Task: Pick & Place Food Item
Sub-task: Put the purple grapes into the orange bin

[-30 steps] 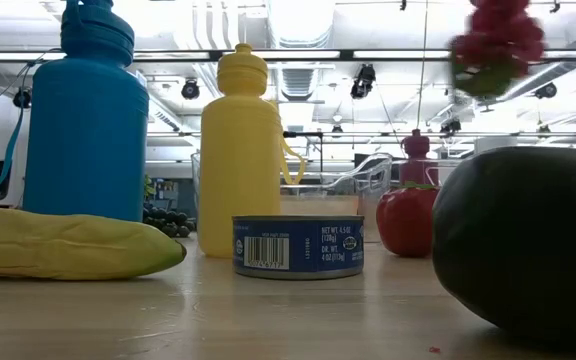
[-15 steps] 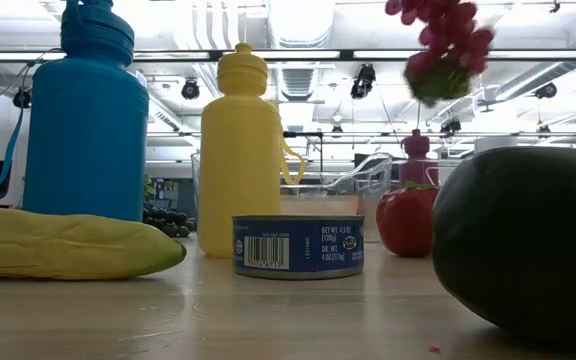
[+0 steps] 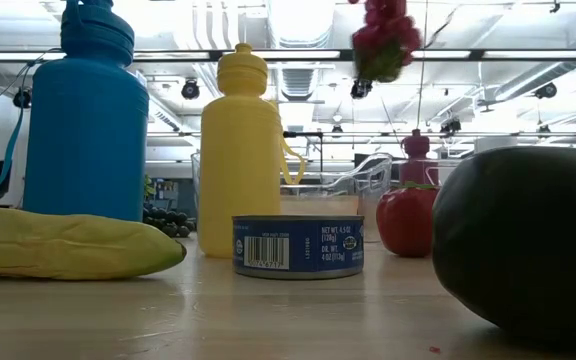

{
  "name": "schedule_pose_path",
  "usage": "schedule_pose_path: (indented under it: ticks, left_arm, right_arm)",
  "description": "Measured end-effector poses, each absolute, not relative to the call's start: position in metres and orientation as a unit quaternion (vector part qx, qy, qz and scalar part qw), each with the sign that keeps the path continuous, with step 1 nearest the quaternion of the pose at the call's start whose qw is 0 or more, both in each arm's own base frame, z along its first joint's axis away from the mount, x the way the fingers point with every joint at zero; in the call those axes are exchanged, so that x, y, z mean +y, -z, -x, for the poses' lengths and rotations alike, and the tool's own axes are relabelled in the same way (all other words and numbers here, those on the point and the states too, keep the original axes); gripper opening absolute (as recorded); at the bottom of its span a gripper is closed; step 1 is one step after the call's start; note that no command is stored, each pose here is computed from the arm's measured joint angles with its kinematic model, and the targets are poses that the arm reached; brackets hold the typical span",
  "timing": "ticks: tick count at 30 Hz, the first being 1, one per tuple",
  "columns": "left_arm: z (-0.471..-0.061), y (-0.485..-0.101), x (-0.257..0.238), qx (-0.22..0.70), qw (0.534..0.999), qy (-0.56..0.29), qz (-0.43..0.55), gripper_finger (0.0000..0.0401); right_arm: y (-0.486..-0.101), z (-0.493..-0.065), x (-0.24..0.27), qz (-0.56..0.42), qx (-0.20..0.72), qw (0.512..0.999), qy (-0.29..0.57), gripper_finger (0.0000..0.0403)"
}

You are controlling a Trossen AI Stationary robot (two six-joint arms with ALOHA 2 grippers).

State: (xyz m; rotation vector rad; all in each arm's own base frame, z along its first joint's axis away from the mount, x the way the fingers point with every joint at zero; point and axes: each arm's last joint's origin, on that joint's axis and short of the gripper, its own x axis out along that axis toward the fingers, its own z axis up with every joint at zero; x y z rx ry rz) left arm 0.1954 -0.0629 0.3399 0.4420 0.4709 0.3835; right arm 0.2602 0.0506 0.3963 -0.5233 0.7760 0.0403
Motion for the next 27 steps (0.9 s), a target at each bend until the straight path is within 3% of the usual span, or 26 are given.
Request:
schedule_pose_path:
  ticks: [10, 22, 27]
  left_arm:
    - [-0.235, -0.333, -0.051, 0.226, 0.909, -0.221, -0.271, 0.0281]
    - [-0.277, -0.331, -0.021, 0.162, 0.94, -0.196, -0.227, 0.027]
    - [-0.285, -0.326, -0.015, 0.154, 0.953, -0.14, -0.22, 0.0264]
  right_arm:
    - [-0.403, -0.281, 0.022, 0.28, 0.311, 0.908, 0.026, 0.0008]
    - [-0.387, -0.315, 0.014, 0.316, 0.305, 0.898, 0.031, 0.0008]
    - [-0.381, -0.325, 0.015, 0.328, 0.303, 0.894, 0.027, 0.0008]
